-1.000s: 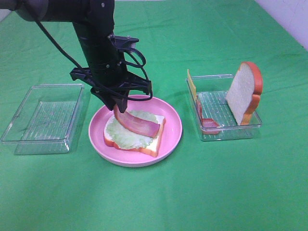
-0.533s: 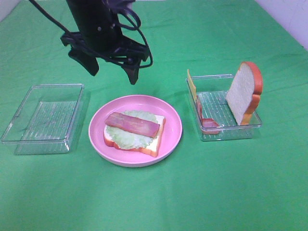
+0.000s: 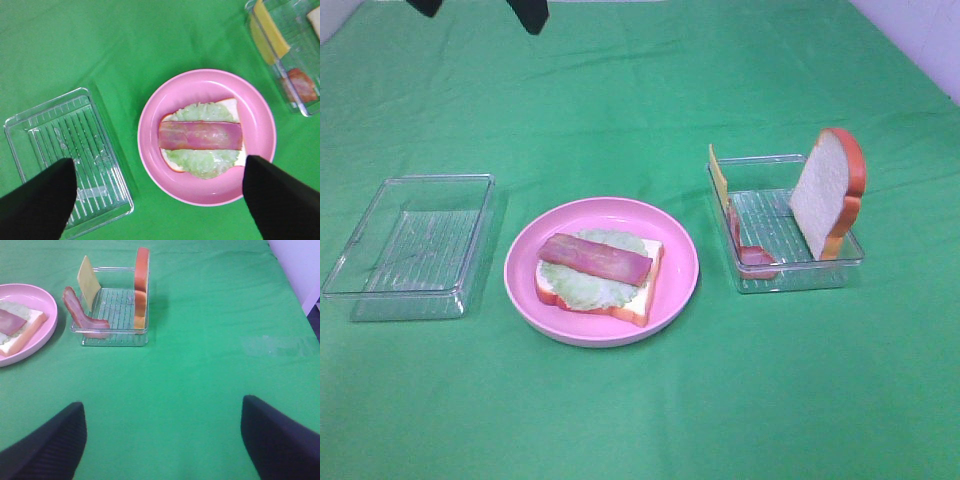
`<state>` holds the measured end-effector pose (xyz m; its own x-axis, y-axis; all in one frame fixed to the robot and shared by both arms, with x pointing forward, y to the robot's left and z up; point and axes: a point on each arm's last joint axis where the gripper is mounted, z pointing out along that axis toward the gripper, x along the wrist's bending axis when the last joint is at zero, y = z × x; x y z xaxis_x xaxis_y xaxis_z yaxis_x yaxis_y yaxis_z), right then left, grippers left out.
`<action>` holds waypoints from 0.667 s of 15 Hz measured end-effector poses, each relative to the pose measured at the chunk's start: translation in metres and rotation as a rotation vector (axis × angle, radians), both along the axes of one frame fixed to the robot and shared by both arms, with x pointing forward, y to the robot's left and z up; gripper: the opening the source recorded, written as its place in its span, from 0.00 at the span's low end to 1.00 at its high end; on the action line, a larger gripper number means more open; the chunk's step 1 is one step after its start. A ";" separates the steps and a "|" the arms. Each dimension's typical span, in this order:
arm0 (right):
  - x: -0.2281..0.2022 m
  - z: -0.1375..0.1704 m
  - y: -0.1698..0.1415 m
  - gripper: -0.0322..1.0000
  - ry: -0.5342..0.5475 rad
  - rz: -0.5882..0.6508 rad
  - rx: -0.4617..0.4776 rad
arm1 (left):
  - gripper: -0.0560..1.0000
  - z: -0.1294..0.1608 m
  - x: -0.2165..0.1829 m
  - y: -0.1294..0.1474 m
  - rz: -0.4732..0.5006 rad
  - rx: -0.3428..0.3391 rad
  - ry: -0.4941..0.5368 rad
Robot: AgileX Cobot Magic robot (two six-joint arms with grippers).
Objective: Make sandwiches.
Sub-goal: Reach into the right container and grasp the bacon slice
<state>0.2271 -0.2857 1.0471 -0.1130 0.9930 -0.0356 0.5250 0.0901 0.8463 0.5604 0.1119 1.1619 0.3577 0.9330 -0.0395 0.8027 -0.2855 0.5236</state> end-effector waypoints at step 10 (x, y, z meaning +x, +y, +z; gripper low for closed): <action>0.000 0.000 0.000 0.80 0.000 0.000 0.000 | 0.86 0.027 -0.162 0.097 -0.007 -0.074 -0.092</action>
<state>0.2271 -0.2857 1.0471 -0.1130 0.9930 -0.0356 0.5250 0.0901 0.8463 0.3989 0.2087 1.1892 0.3692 0.9263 -0.0754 0.7487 -0.2484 0.6146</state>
